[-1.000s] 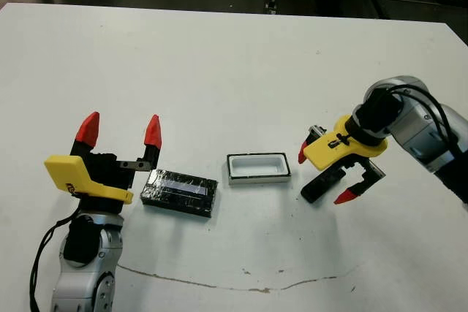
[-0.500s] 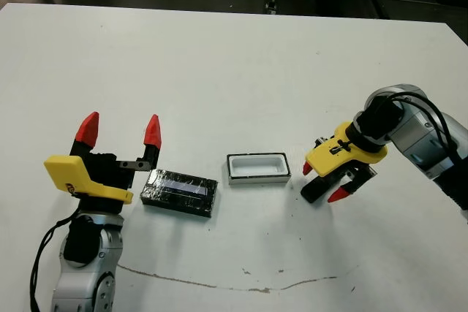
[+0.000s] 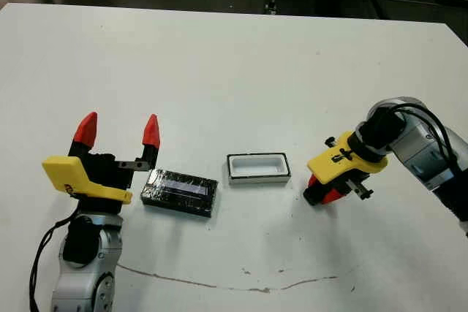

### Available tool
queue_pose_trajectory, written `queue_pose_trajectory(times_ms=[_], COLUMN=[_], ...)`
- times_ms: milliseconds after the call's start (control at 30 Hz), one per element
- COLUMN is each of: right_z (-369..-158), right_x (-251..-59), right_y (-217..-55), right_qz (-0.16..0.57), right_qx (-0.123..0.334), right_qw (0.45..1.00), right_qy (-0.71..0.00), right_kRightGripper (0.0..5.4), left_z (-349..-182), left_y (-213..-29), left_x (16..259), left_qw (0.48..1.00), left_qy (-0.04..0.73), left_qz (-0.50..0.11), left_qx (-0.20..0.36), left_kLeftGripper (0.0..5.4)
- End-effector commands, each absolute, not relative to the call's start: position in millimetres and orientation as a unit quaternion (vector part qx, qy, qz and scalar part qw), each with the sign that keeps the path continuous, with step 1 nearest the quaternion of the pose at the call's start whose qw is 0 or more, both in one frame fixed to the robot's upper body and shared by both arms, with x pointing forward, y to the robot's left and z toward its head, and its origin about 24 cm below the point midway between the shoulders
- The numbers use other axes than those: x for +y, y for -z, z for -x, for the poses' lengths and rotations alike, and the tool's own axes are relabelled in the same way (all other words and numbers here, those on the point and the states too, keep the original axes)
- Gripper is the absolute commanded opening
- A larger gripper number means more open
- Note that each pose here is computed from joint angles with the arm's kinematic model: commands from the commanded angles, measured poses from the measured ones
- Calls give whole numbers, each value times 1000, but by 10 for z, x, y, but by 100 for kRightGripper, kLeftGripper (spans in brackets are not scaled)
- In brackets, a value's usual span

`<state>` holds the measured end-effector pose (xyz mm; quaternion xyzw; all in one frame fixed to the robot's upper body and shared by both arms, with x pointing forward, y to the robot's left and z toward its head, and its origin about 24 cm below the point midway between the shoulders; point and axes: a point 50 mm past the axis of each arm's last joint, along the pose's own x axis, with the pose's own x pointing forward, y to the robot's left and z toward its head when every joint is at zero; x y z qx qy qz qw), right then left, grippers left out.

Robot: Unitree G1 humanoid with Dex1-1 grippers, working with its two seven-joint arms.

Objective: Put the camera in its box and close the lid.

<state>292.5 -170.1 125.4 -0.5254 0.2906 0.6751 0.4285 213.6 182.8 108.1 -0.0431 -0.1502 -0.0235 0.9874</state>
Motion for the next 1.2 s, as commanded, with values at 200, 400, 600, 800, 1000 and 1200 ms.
queue_pose_trajectory(times_ms=[200, 400, 600, 800, 1000, 1200], right_z=[-2891, -2984, -3169, -3258, -3304, -3345], right_x=[-1721, -1779, -1851, -1890, -1826, -1726], right_y=[-1171, -1309, -1686, -1965, -2044, -1969], right_qz=[520, 507, 463, 401, 328, 262], right_qx=[279, 240, 208, 185, 198, 197], right_qw=[467, 531, 635, 702, 733, 738], right_qy=[-659, -635, -583, -559, -562, -590], right_kRightGripper=[166, 166, 166, 166, 166, 166], left_z=[-2114, -2112, -2113, -2114, -2115, -2112], left_y=[-1056, -1051, -1048, -1048, -1044, -1043], left_x=[1838, 1837, 1835, 1829, 1830, 1826], left_qw=[988, 988, 988, 989, 989, 989], left_qy=[20, 20, 20, 21, 21, 21], left_qz=[42, 42, 41, 42, 40, 42], left_qx=[-146, -145, -145, -144, -144, -144], left_kLeftGripper=[540, 540, 540, 540, 540, 540])
